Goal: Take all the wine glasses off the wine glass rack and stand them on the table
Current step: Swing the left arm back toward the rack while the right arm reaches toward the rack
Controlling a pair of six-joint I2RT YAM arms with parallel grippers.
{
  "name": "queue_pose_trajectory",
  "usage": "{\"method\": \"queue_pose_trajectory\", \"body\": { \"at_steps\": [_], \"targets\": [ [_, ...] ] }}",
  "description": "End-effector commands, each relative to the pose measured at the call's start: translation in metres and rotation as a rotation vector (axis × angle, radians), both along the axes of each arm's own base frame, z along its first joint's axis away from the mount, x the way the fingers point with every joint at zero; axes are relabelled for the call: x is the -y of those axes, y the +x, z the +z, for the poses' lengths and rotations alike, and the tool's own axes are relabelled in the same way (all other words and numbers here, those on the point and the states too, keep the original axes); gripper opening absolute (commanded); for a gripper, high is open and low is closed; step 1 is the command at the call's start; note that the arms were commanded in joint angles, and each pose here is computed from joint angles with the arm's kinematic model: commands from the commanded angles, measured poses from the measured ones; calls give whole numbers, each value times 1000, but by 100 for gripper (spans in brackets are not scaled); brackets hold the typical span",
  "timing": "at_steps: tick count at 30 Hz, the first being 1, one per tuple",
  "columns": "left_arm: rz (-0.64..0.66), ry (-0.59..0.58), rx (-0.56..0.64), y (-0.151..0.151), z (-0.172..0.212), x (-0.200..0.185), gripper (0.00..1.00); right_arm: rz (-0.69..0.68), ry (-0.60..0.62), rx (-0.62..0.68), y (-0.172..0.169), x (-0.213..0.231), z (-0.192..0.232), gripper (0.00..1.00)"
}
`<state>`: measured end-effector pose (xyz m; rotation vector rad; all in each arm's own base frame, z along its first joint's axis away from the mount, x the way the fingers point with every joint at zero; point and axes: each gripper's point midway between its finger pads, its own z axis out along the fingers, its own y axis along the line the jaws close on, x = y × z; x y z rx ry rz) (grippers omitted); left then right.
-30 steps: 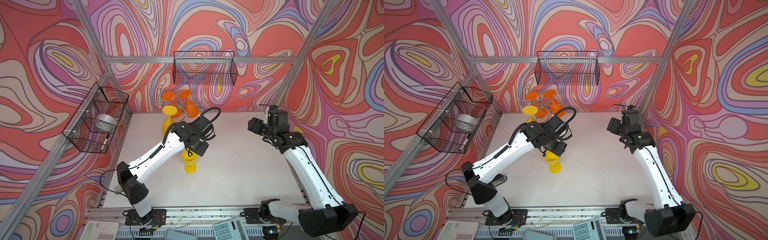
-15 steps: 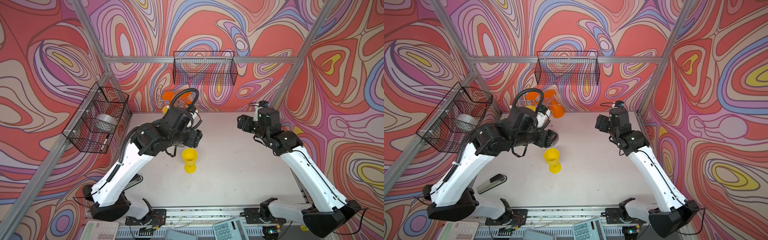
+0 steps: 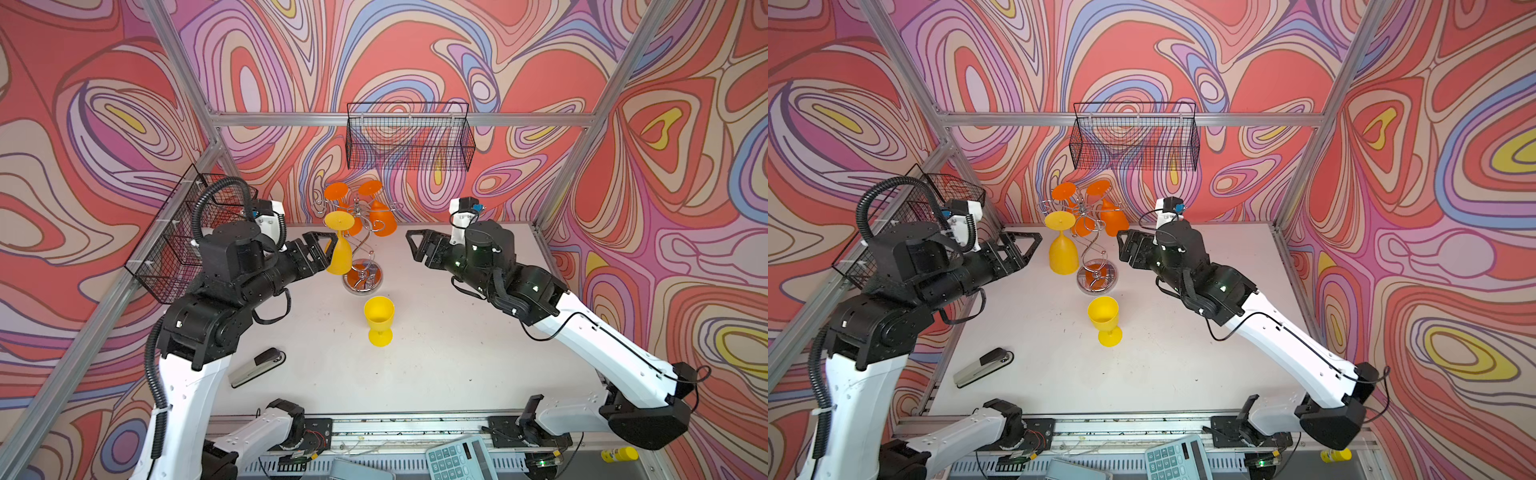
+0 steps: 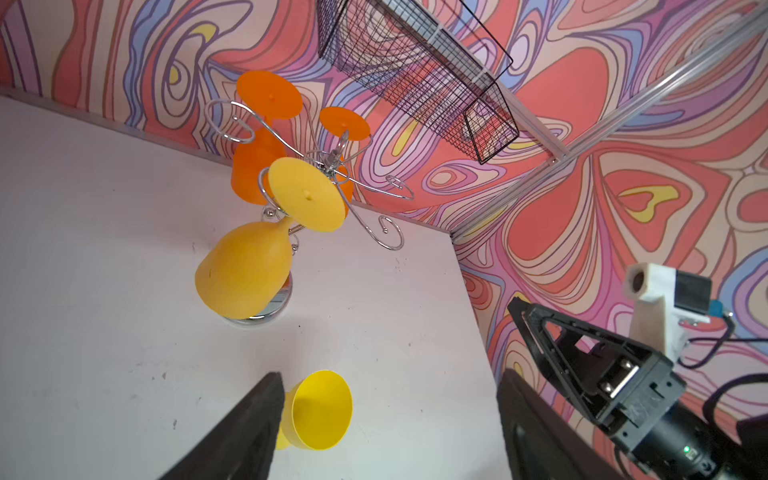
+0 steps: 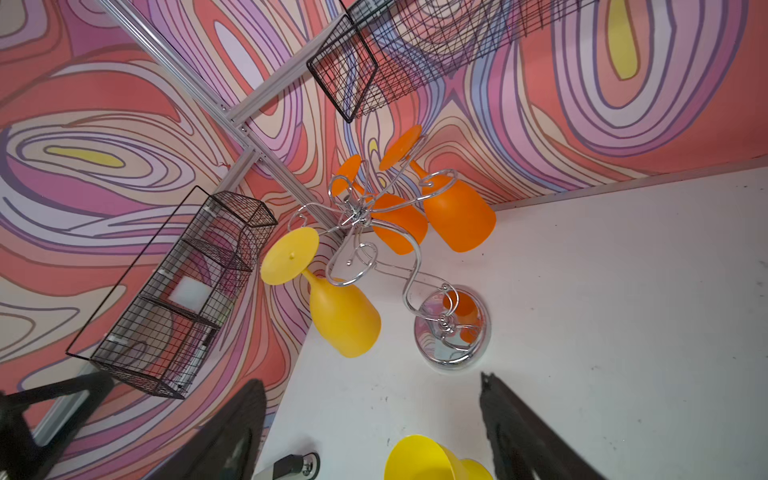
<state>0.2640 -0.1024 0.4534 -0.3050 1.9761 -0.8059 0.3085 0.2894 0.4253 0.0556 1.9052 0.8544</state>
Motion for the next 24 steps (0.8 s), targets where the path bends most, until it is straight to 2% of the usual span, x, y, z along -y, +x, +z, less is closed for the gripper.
{"method": "queue_pose_trajectory", "body": {
  "at_steps": [1,4,16,24],
  "targets": [
    [-17,-252,-43,16,-3,2,76,11,65,-20,-2,-21,-2,82],
    [12,-348,-59,29,-13,-4,73,32,157,-49,-5,-35,-7,80],
    [78,-403,-54,34,-15,-14,61,135,506,-181,-17,-84,5,70],
    [125,-429,-50,35,-17,-22,55,147,633,-267,-24,-127,-1,65]
  ]
}}
